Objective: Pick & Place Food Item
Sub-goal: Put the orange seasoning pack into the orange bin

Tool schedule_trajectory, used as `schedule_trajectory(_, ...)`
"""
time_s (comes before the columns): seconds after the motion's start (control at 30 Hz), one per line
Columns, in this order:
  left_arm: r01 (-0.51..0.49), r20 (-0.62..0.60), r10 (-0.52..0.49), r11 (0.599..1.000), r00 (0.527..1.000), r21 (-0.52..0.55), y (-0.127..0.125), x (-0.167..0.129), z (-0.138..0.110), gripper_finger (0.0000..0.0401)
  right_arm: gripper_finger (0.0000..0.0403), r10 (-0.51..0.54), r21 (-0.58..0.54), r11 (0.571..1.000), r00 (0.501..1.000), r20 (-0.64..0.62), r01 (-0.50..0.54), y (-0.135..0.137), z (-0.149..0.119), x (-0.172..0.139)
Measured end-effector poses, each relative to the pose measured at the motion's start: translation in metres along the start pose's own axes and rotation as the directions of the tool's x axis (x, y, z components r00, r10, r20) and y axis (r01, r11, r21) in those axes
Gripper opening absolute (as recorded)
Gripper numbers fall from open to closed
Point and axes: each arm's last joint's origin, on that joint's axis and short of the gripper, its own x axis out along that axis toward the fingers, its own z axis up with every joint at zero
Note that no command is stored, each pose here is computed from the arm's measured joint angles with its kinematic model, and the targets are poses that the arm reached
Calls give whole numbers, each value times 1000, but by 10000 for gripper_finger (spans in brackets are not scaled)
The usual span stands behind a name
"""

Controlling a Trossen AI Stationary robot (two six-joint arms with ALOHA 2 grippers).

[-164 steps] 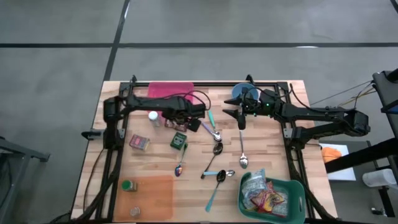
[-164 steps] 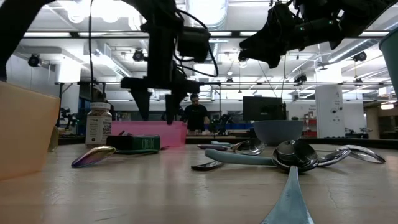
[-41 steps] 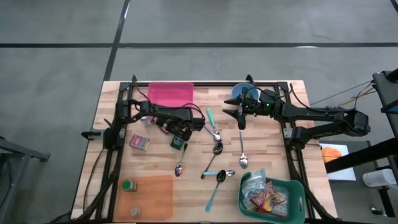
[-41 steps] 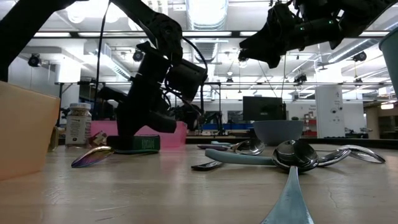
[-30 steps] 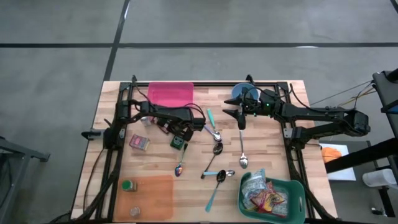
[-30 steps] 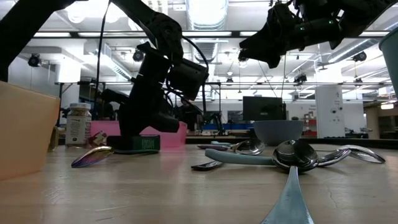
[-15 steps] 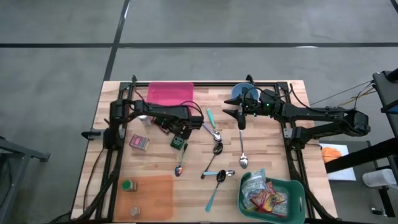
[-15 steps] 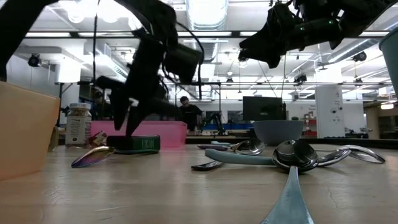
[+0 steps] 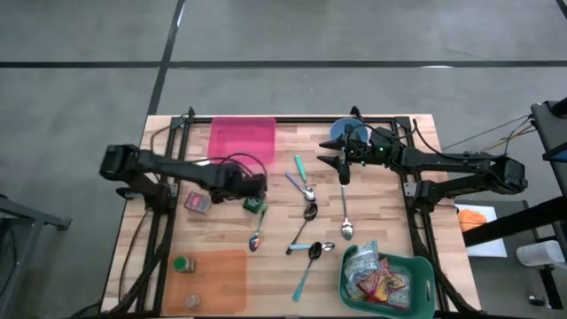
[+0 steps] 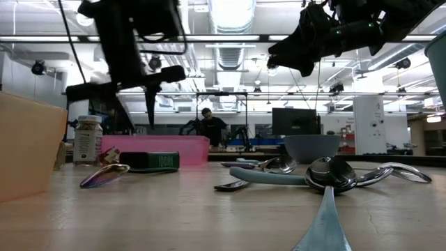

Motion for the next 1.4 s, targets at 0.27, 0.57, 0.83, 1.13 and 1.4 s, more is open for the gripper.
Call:
schedule_trajectory(0.27,18,65,8,923,998,-385,31,14,-15,150,211,0,0,1000,1000,0,0,0,0,0)
schedule_trajectory(0.57,30,95,16,884,995,-466,33,20,-13,150,211,0,0,1000,1000,0,0,0,0,0)
schedule_trajectory(0.83,18,111,47,853,993,-521,44,43,-17,150,211,0,0,1000,1000,0,0,0,0,0)
schedule_trajectory(1.13,23,152,65,855,986,-517,46,55,-10,150,211,0,0,1000,1000,-1,0,0,0,0)
schedule_trajectory(1.4,49,183,50,866,982,-497,43,69,-3,150,211,0,0,1000,1000,0,0,0,0,0)
